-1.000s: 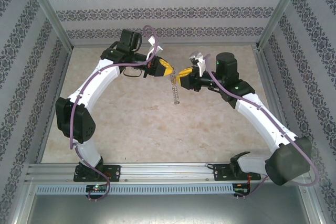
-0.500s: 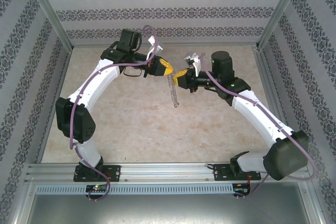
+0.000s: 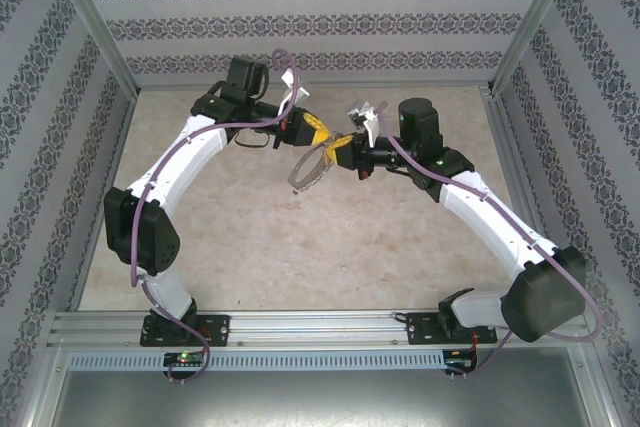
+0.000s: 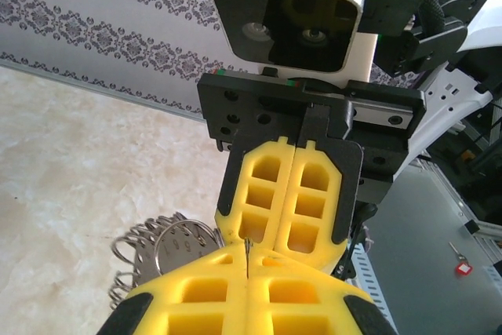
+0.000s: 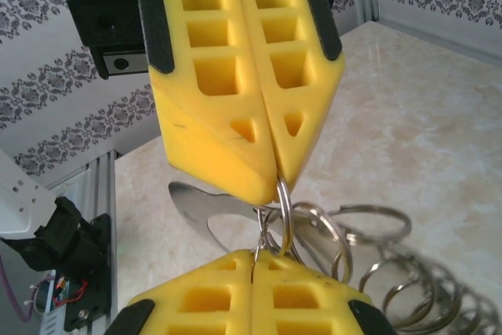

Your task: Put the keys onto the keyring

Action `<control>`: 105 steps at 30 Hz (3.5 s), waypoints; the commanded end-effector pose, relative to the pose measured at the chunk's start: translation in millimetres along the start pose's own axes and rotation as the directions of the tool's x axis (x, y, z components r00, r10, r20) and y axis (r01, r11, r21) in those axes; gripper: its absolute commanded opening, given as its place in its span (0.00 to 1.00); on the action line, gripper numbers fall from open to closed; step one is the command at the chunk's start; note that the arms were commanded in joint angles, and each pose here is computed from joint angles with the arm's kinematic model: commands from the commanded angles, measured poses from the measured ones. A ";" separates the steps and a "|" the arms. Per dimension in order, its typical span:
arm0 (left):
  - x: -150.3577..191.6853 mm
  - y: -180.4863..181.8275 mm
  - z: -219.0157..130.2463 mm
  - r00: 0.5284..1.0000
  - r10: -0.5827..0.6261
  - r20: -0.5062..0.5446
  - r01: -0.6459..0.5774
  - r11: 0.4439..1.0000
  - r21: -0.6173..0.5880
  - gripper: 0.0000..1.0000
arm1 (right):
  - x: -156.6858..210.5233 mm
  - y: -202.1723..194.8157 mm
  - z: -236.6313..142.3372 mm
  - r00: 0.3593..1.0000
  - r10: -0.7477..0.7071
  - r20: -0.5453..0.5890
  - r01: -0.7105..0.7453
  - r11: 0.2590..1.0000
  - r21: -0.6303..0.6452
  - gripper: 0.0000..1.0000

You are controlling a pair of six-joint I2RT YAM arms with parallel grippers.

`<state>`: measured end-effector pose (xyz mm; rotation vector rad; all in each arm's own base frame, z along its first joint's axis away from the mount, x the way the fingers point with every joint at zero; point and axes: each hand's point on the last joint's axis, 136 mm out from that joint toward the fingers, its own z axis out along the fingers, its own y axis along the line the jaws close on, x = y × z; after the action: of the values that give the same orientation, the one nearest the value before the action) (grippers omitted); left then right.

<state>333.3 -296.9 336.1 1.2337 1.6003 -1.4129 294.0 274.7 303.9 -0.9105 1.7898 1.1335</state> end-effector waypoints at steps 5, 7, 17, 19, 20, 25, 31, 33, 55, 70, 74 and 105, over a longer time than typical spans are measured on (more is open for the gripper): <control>-19.3 -11.6 0.7 0.994 0.098 0.051 -0.096 0.995 -0.035 0.00 | -9.6 12.2 11.1 1.000 -0.019 0.016 0.019 0.999 0.032 0.00; -19.6 -11.5 0.6 0.993 0.100 0.059 -0.098 0.994 -0.046 0.00 | -10.8 9.9 14.5 1.000 -0.006 0.025 0.004 0.998 0.069 0.00; -18.8 -7.7 -0.7 0.990 0.110 0.084 -0.101 0.989 -0.106 0.00 | -29.9 -12.0 9.1 0.985 0.111 0.135 -0.143 0.954 0.263 0.00; -19.3 -6.2 -0.9 0.990 0.110 0.086 -0.100 0.988 -0.117 0.00 | -34.2 -6.9 10.1 0.980 0.134 0.146 -0.165 0.958 0.233 0.00; -19.1 -5.6 -1.2 0.990 0.109 0.089 -0.098 0.988 -0.121 0.00 | -37.3 -1.2 11.6 0.979 0.140 0.148 -0.168 0.965 0.200 0.00; -18.5 -1.5 -0.6 0.990 0.104 0.099 -0.090 0.987 -0.133 0.00 | -45.6 23.3 17.2 0.980 0.142 0.143 -0.152 0.986 0.064 0.01; -18.1 1.3 0.0 0.990 0.104 0.098 -0.089 0.986 -0.143 0.00 | -43.8 20.4 4.8 0.980 0.128 0.149 -0.141 0.987 0.077 0.30; -18.0 2.0 -0.5 0.990 0.103 0.098 -0.088 0.985 -0.145 0.00 | -44.1 16.1 -5.9 0.977 0.133 0.164 -0.149 0.985 0.089 0.31; -26.8 -0.5 -0.8 0.985 0.120 0.128 -0.103 0.986 -0.134 0.00 | -43.7 -8.9 -37.9 0.951 0.141 0.276 -0.171 0.981 0.088 0.29; -28.3 -1.9 -0.4 0.984 0.119 0.130 -0.104 0.987 -0.119 0.00 | -43.8 -8.2 -16.4 0.962 0.148 0.228 -0.148 0.989 -0.017 0.26; -27.1 -1.1 0.1 0.985 0.115 0.129 -0.100 0.988 -0.117 0.00 | -45.3 -7.2 -13.5 0.963 0.146 0.226 -0.144 0.989 -0.027 0.26; -29.2 10.9 -27.0 0.984 0.133 0.118 -0.099 0.961 -0.260 0.42 | -18.5 -30.5 -22.8 0.978 0.007 -0.208 0.035 0.979 0.199 0.00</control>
<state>359.8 -287.4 345.5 1.0263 1.5824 -1.2078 334.2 257.4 341.3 -0.8276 1.9094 0.9870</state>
